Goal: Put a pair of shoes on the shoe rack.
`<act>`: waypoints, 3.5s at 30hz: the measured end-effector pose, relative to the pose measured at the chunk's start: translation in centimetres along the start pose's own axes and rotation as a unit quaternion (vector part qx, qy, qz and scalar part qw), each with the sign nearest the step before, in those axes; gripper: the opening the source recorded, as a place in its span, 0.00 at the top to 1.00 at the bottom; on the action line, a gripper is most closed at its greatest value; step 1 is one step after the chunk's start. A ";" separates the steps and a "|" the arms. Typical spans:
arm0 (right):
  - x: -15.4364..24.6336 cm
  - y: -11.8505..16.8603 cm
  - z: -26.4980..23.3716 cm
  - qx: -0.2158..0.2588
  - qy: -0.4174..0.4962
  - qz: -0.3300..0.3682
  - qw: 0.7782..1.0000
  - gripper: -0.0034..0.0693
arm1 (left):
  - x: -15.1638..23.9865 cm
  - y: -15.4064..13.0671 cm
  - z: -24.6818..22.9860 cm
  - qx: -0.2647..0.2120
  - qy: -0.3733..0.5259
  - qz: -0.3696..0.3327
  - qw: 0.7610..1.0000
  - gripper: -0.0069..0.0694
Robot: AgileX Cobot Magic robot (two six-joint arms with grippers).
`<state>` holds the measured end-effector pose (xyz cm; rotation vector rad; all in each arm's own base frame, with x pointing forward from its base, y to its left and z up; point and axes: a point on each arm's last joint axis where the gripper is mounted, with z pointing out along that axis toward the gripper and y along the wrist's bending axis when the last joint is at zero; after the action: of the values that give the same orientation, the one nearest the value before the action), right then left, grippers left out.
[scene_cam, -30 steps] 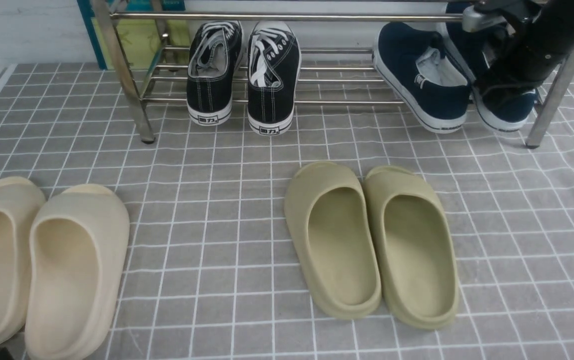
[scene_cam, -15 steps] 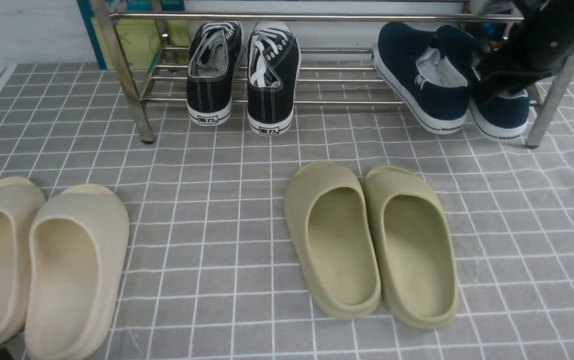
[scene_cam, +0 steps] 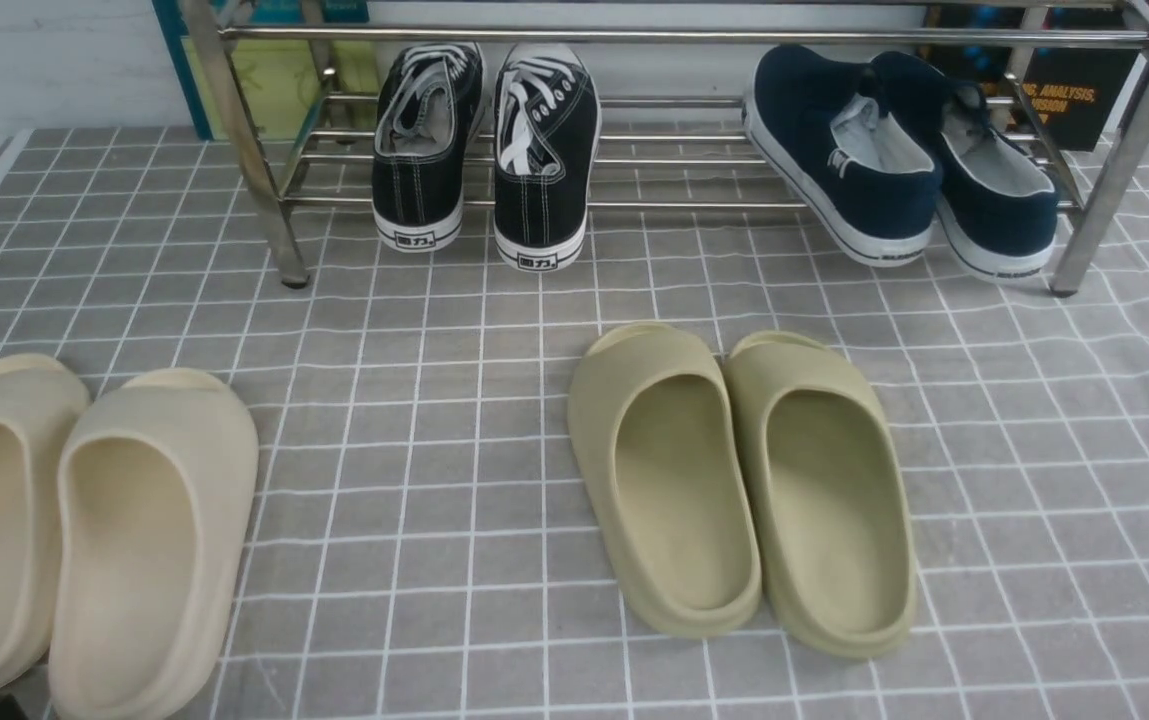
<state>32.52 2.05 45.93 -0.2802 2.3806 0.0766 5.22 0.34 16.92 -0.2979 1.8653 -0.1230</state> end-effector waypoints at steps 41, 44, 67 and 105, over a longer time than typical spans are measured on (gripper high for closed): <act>22.5 5.8 -14.4 -0.006 -0.215 0.013 0.976 0.94 | 0.0 0.0 0.0 0.000 0.000 0.000 1.000 0.60; 22.4 6.2 -14.1 -0.030 -0.224 0.026 0.974 0.94 | 0.0 0.0 0.0 0.000 0.000 0.000 1.000 0.60; 36.7 4.7 0.3 0.074 -0.408 0.088 0.906 0.96 | 0.0 0.0 0.0 0.000 0.000 0.000 1.000 0.60; 39.2 4.5 2.5 0.110 -0.255 0.072 0.958 0.96 | 0.0 0.0 0.0 0.000 0.000 0.000 1.000 0.60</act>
<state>5.23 -0.28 17.38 0.0227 1.8706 -0.0440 5.23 0.34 16.92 -0.2979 1.8650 -0.1230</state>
